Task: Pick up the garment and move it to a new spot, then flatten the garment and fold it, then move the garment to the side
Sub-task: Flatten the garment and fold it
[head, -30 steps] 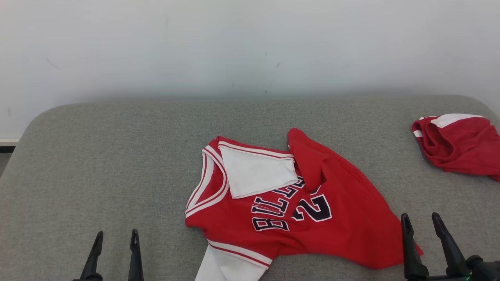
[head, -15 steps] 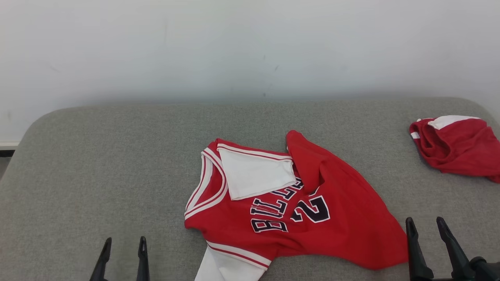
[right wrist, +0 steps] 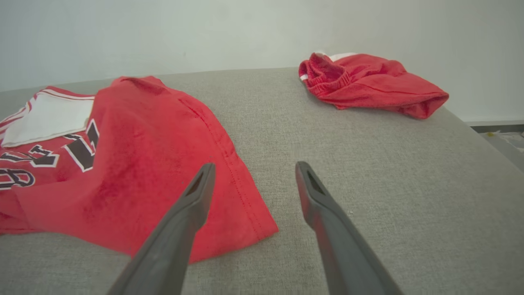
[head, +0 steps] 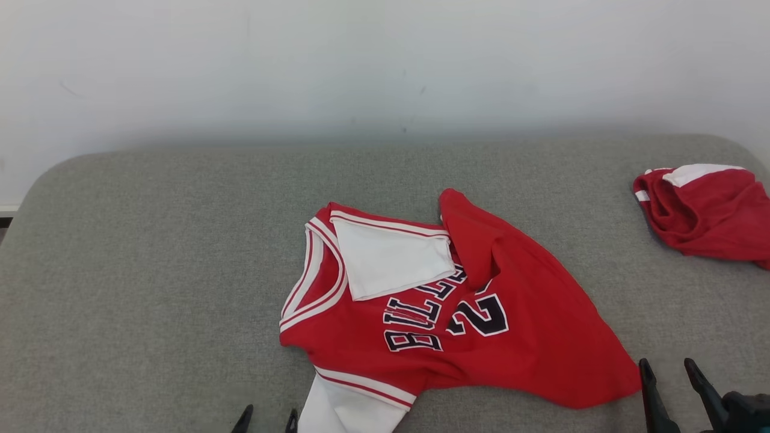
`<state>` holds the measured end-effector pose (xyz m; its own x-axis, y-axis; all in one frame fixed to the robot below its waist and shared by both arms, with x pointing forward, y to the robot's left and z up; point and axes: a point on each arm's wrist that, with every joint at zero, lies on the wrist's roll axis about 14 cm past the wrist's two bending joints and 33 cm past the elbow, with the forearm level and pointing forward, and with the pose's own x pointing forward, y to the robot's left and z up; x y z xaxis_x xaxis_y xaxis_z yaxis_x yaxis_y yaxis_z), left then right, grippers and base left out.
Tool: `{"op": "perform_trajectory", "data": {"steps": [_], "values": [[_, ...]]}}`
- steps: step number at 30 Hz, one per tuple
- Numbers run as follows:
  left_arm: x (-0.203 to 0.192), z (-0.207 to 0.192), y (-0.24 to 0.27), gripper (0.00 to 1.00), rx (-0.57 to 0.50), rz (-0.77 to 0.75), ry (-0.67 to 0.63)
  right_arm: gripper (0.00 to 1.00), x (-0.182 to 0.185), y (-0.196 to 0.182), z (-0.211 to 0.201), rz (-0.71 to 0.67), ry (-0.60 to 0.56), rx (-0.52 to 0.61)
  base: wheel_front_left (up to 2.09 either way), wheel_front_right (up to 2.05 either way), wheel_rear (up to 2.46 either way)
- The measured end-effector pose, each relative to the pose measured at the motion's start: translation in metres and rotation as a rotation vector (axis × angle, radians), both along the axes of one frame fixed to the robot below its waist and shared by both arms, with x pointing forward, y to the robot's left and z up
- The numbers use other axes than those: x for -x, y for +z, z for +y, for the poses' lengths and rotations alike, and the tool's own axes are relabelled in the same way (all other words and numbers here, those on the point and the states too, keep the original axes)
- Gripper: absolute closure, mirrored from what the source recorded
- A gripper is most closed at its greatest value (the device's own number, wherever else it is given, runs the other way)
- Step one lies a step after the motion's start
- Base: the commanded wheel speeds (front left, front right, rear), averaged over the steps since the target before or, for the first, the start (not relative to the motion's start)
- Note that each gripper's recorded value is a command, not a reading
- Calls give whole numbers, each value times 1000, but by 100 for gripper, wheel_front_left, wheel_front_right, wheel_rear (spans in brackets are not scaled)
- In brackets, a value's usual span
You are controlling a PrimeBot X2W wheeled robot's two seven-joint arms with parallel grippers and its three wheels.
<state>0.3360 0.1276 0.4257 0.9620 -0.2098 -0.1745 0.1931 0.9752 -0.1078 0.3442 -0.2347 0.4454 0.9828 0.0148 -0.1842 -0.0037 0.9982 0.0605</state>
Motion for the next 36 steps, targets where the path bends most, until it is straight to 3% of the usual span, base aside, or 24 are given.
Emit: {"op": "perform_trajectory", "data": {"steps": [23, 24, 25, 26, 27, 28, 36], "values": [[16, -35, -63, 0, 14, 228, -119, 0, -13, -80, -1, 261, -31, -41, 0, 0, 0], [17, -36, -63, 0, 14, 232, -123, 19, -14, -81, 0, 264, -32, -50, 0, 0, 0], [18, -37, -65, 0, 16, 238, -124, 60, -15, -82, 2, 265, -29, -53, 0, 0, 0], [19, -37, -67, 39, 22, 248, -124, 100, -15, -82, 3, 267, -28, -61, 0, 0, 0], [20, -39, -68, 64, 39, 255, -120, 100, -15, -83, 5, 269, -28, -69, 0, 0, 0], [21, -39, -69, 100, 47, 261, -120, 100, -15, -83, 6, 268, -26, -73, 0, 0, 0], [16, -52, -54, 100, 82, 221, -139, 100, -18, -72, 22, 217, 13, -112, 0, 0, 0]]}}
